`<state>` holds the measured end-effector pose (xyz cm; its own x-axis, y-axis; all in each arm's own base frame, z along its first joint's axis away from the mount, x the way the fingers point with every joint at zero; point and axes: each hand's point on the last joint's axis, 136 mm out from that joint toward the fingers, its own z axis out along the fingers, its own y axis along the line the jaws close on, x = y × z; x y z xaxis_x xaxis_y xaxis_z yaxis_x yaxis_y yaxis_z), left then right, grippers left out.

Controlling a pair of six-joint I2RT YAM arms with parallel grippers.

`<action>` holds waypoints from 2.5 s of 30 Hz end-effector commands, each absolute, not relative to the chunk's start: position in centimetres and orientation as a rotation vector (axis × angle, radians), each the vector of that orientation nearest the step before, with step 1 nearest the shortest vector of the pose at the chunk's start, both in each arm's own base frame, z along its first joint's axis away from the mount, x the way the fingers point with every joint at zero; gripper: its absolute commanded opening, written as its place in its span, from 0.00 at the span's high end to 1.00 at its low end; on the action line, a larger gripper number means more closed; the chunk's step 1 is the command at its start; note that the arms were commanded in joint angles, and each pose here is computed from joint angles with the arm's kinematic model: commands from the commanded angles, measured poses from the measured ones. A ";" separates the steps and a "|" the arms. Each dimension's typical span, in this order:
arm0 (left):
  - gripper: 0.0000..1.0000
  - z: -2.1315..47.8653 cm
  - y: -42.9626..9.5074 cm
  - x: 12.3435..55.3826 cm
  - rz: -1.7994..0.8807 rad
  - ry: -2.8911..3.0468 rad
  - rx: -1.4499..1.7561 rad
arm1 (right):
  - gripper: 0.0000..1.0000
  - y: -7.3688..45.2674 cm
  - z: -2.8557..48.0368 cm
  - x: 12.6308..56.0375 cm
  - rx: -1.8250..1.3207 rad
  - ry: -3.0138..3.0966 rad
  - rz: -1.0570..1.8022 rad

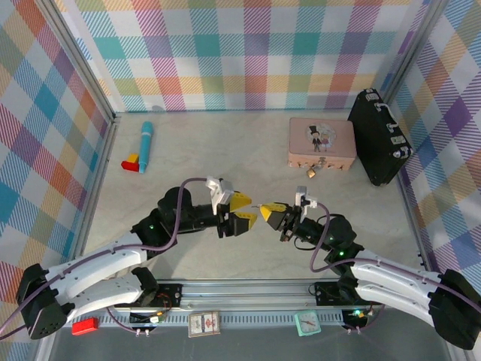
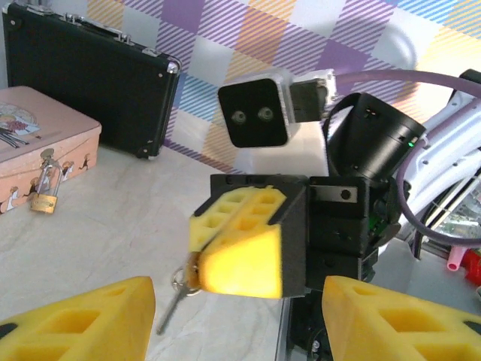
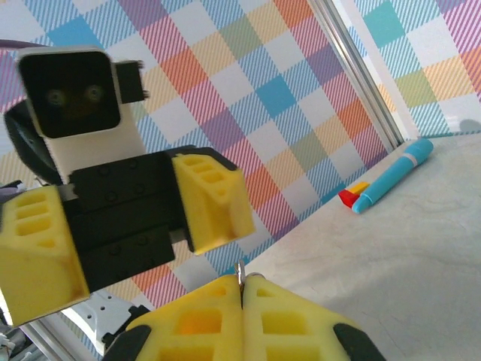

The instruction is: Unlock the padlock with the key

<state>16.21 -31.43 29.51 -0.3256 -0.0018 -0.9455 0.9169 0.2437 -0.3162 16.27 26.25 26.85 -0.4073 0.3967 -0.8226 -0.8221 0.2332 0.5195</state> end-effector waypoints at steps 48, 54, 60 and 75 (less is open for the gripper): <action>0.73 29.2 -32.4 16.2 -1.450 1.572 0.907 | 1.00 25.9 29.5 15.8 -0.401 1.325 1.501; 0.76 29.5 -32.1 16.2 -1.442 1.567 0.898 | 1.00 25.7 28.8 16.2 -0.374 1.349 1.492; 0.72 29.6 -31.2 16.6 -1.398 1.569 0.868 | 1.00 25.4 28.4 16.0 -0.360 1.363 1.498; 0.89 30.1 -31.7 15.6 -1.462 1.545 0.936 | 1.00 25.9 28.1 16.5 -0.346 1.387 1.502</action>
<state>16.30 -31.53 28.05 -0.4524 0.0032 -0.8918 0.8850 0.1252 -0.4485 16.05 26.00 27.42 -0.4439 0.4406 -0.7802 -0.8066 0.1827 0.5621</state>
